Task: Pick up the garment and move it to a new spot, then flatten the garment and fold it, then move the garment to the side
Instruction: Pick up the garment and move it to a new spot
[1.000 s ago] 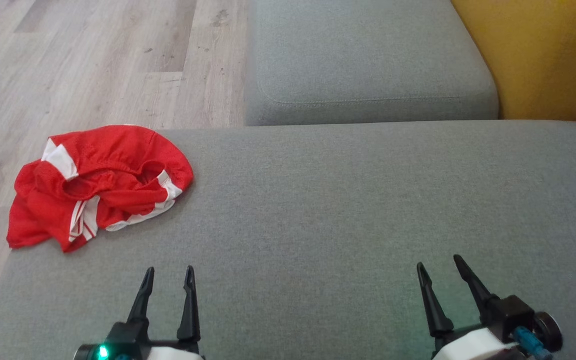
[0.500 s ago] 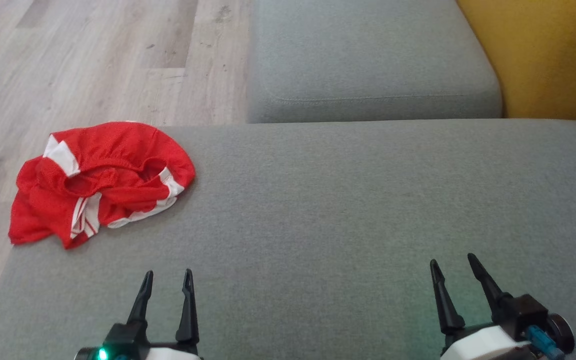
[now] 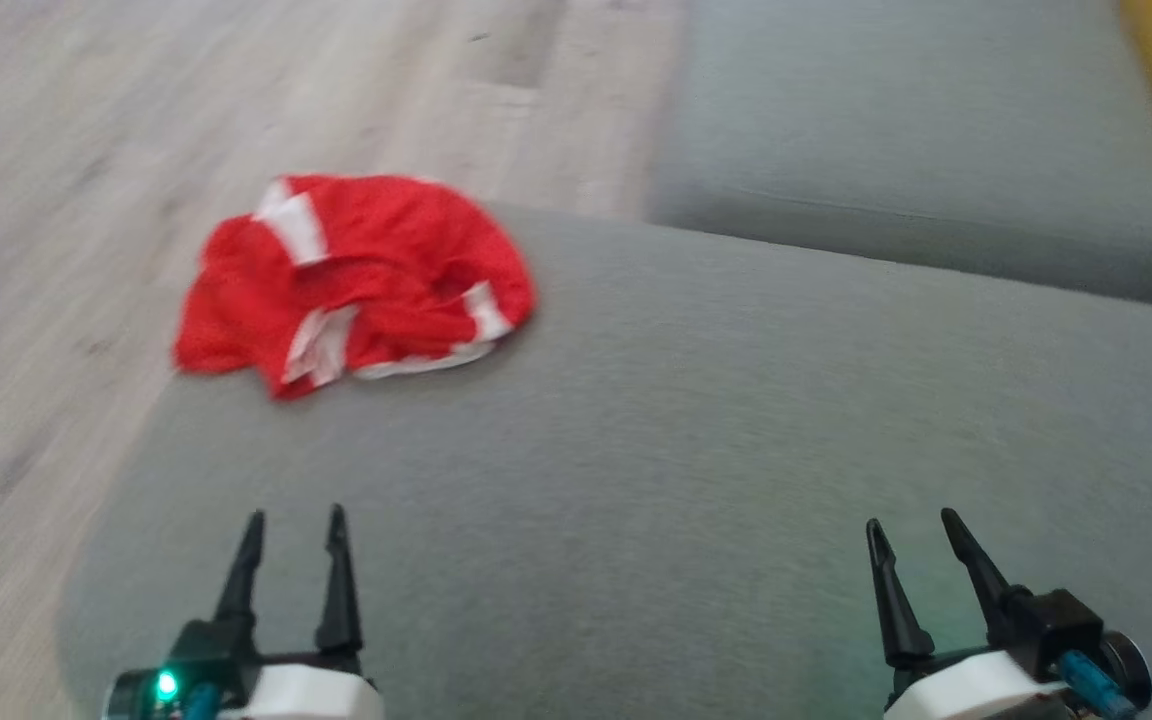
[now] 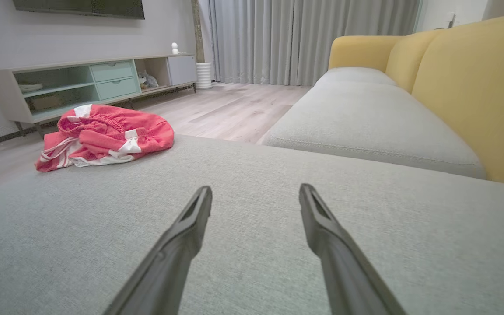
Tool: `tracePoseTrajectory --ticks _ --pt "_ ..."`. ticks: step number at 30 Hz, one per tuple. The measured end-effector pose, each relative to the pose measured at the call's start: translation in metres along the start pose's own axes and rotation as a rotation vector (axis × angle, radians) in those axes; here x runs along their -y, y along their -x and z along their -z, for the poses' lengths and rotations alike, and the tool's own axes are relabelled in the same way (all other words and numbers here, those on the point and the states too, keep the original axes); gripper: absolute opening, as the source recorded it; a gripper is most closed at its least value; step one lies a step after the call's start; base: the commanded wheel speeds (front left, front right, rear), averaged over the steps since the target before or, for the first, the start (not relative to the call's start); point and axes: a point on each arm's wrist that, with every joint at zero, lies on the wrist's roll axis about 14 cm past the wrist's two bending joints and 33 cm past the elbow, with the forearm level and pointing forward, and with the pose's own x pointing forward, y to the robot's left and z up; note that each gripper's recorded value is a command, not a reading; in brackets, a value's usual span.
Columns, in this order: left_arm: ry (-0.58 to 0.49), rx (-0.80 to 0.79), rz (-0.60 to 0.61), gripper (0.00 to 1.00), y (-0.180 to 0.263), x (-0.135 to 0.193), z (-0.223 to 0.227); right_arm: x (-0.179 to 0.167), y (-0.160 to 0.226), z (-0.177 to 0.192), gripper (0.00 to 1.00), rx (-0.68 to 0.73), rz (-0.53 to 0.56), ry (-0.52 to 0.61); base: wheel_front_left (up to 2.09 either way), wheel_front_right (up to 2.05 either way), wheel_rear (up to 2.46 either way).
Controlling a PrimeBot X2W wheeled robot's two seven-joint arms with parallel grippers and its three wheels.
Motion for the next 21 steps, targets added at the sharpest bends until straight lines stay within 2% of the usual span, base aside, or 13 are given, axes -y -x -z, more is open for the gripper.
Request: tracePoseTrajectory --ticks 7,11,16,21 --pt "-0.010 0.062 -0.285 1.00 0.032 -0.085 -0.019 -0.041 -0.037 -0.006 1.00 0.006 -0.148 -0.004 0.00 0.00 0.00" --pt "-0.035 0.064 -0.379 1.00 0.045 -0.112 -0.023 -0.057 -0.060 -0.010 1.00 0.019 -0.206 0.005 0.00 0.00 0.00" --pt "-0.107 0.055 -0.377 1.00 0.043 -0.121 -0.030 -0.062 -0.069 0.006 1.00 -0.020 -0.231 0.018 0.00 0.00 0.00" --pt "-0.238 0.180 -0.225 1.00 -0.019 -0.108 -0.090 -0.044 -0.082 0.018 1.00 -0.039 -0.210 0.035 0.00 0.00 0.00"
